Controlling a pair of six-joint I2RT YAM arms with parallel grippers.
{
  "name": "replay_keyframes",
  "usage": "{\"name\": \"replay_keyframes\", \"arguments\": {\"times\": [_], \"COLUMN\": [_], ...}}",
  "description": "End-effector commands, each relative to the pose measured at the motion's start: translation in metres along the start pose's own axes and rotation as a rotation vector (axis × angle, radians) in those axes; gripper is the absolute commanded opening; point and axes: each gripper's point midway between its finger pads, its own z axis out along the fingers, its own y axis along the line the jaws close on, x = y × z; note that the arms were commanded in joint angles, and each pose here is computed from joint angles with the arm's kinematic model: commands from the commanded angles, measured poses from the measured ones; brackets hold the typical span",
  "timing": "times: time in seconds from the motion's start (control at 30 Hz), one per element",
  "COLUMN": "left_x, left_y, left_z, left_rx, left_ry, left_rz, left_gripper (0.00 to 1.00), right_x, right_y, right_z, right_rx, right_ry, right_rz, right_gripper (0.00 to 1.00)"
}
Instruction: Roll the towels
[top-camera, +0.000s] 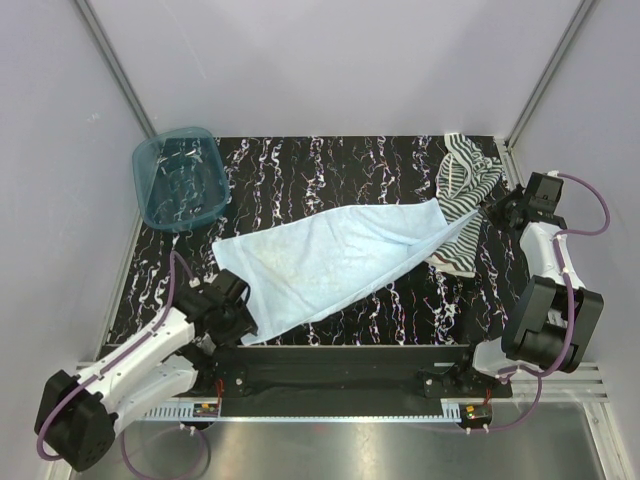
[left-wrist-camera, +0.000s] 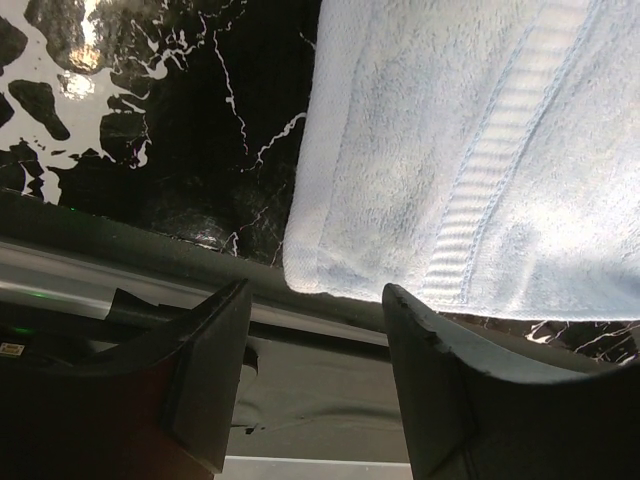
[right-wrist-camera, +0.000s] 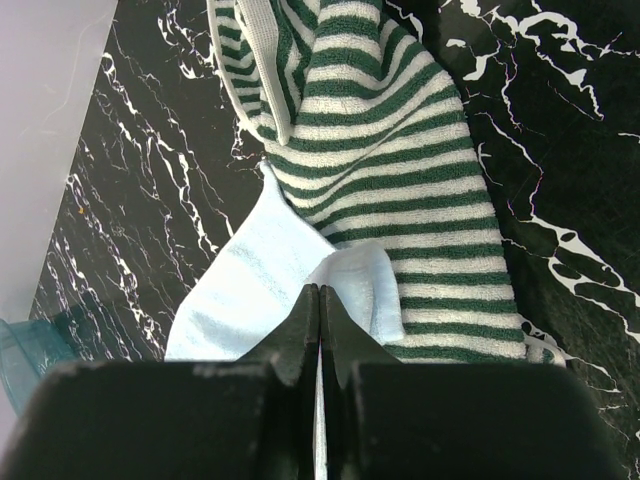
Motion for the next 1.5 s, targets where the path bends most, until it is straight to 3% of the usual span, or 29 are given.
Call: {"name": "replay_keyframes", "arguments": {"times": [0.0, 0.37, 0.6, 0.63, 0.73, 0.87, 1.07, 1.27, 1.47], "left_x": [-0.009, -0.011, -0.02, -0.02, -0.016, -0.026, -0.056, -0.081, -0.114], "left_y": [-0.006, 0.0, 0.0, -0.001, -0.008, -0.025, -0.02, -0.001, 0.026], "left_z": [0.004, 0.024, 0.024, 0.024, 0.024, 0.001, -0.05, -0.078, -0.104], "left_rx": [0.002, -0.074, -0.085, -0.085, -0.06, -0.002, -0.023, 0.007, -0.051], "left_ry": [-0.054, -0.094, -0.132, -0.134, -0.106, -0.131, -0.226, -0.267, -0.343], "left_rz": [-0.026, -0.002, 0.004, 0.011, 0.032, 0.031, 0.041, -0.014, -0.051], "left_gripper": [0.59, 0.55, 0.25, 0.14, 0.0, 0.0, 0.0, 0.0, 0.0], "right_x": [-0.023, -0.021, -0.019, -0.019, -0.017, -0.008, 0.029, 0.086, 0.087], "right_y": [0.015, 0.014, 0.013, 0.013, 0.012, 0.012, 0.01, 0.026, 0.031], "right_z": [-0.002, -0.002, -0.001, -0.001, -0.003, -0.011, -0.028, -0.05, -0.065], "right_rx": [-0.035, -0.035, -0.034, -0.033, -0.031, -0.048, -0.087, -0.127, -0.119], "right_ry": [-0.072, -0.062, -0.055, -0.054, -0.046, -0.03, 0.035, 0.127, 0.106], "right_rz": [-0.037, -0.048, -0.048, -0.05, -0.053, -0.045, -0.058, -0.137, -0.174], "right_gripper": [0.0, 0.0, 0.0, 0.0, 0.0, 0.0, 0.0, 0.0, 0.0]}}
